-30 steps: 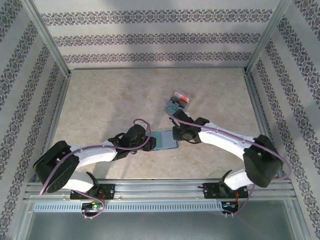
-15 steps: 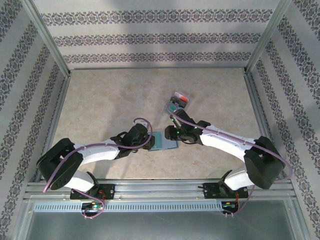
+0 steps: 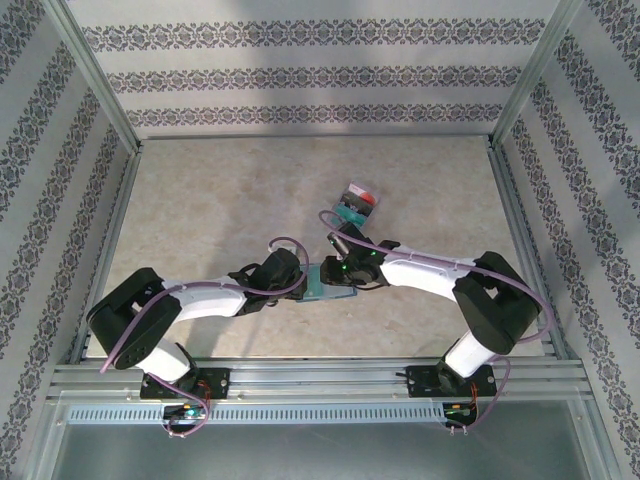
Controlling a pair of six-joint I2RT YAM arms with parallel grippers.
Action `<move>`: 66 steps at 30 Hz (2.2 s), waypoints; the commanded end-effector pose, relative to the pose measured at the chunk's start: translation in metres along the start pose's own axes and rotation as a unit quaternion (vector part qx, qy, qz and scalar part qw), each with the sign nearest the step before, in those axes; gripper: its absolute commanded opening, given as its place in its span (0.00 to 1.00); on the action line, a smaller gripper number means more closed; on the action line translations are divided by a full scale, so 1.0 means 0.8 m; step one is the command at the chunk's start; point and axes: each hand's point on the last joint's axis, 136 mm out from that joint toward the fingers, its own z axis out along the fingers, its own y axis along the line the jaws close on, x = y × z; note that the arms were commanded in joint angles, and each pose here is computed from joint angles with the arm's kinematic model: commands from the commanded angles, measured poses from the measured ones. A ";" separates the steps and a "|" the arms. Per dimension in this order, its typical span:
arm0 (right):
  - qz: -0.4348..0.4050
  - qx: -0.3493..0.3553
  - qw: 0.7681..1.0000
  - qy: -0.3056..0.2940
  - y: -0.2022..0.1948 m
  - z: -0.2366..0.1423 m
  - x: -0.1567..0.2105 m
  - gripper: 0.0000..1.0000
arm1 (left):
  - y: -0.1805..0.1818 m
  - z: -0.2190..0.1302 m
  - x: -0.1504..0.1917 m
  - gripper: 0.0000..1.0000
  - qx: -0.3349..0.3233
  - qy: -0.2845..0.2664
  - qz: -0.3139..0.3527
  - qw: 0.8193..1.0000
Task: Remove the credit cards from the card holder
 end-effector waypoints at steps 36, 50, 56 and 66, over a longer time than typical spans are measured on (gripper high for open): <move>0.035 -0.044 0.998 0.015 0.011 0.027 0.001 0.31 | 0.000 0.013 0.001 0.14 0.004 0.009 -0.017 1.000; 0.045 -0.056 0.997 0.027 0.007 0.040 0.006 0.30 | 0.001 0.015 0.003 0.12 0.002 0.012 -0.017 1.000; 0.040 -0.087 0.995 0.018 0.022 0.029 0.001 0.27 | 0.003 0.015 0.004 0.11 0.000 0.013 -0.018 1.000; 0.034 -0.110 0.993 0.011 0.032 0.016 -0.001 0.27 | 0.004 0.016 0.006 0.10 0.001 0.014 -0.019 1.000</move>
